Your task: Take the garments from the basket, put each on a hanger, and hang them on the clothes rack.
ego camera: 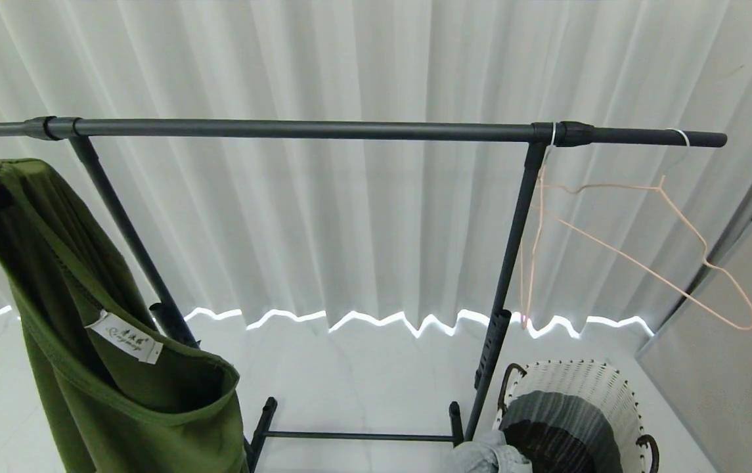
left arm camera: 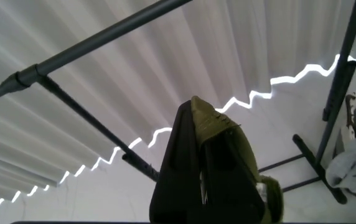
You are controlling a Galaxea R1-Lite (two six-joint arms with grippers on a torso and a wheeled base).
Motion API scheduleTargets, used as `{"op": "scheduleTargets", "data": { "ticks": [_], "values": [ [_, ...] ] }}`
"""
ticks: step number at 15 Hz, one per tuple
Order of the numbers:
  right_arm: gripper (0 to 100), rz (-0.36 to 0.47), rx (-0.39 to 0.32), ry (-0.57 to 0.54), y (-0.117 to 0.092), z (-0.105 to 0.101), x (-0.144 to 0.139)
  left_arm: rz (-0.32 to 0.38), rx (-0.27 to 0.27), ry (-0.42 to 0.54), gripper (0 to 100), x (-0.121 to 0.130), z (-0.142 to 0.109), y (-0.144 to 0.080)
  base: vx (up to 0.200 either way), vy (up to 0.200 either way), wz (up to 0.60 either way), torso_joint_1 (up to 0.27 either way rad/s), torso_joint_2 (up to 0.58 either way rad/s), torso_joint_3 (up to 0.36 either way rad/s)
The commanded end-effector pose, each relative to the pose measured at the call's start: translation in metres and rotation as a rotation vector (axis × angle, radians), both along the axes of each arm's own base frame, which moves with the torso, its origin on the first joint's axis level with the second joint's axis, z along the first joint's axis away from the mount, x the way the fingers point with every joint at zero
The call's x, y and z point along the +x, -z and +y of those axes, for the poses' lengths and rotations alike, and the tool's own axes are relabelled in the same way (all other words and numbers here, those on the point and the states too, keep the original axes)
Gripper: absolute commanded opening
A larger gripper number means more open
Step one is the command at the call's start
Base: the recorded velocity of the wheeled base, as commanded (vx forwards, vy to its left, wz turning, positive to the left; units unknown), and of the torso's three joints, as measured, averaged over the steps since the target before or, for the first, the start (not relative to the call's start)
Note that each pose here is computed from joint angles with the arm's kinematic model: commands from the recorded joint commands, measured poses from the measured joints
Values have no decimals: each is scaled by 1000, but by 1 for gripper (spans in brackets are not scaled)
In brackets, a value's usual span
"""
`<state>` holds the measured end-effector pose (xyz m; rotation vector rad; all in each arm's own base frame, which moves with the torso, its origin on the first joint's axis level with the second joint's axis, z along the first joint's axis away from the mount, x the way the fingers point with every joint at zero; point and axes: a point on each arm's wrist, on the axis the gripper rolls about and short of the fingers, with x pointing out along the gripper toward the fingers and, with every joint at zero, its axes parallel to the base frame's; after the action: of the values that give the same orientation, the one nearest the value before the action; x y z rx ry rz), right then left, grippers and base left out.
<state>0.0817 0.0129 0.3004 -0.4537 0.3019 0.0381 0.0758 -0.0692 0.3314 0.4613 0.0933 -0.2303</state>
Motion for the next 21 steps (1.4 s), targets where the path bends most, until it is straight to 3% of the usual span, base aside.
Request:
{"op": "scheduleTargets", "data": {
  "ticks": [1,3,7,10,13,18,21],
  "values": [
    [100,32,11,24,3,0,10,7,6,0,0,2,-2,1,200,0,0,2,-2,-2],
    [100,56,40,26,5,1,18,8,7,1,0,2,-2,2,100,0,0,1,1,1],
    [100,190,87,91,25,-13,70,7,1,2,0,1,-1,1,0,0,0,0,0,0],
    [100,173,105,114,39,-29,120,36,21,-60,0,7,4,12,0,0,0,0,0,0],
    [100,185,111,138,59,-44,161,51,29,-46,0,5,7,19,0,0,0,0,0,0],
    [100,168,144,98,83,-57,201,51,18,-41,0,4,8,19,0,0,0,0,0,0],
    [100,162,157,79,89,-59,210,58,22,-35,0,5,7,22,0,0,0,-1,1,17]
  ]
}}
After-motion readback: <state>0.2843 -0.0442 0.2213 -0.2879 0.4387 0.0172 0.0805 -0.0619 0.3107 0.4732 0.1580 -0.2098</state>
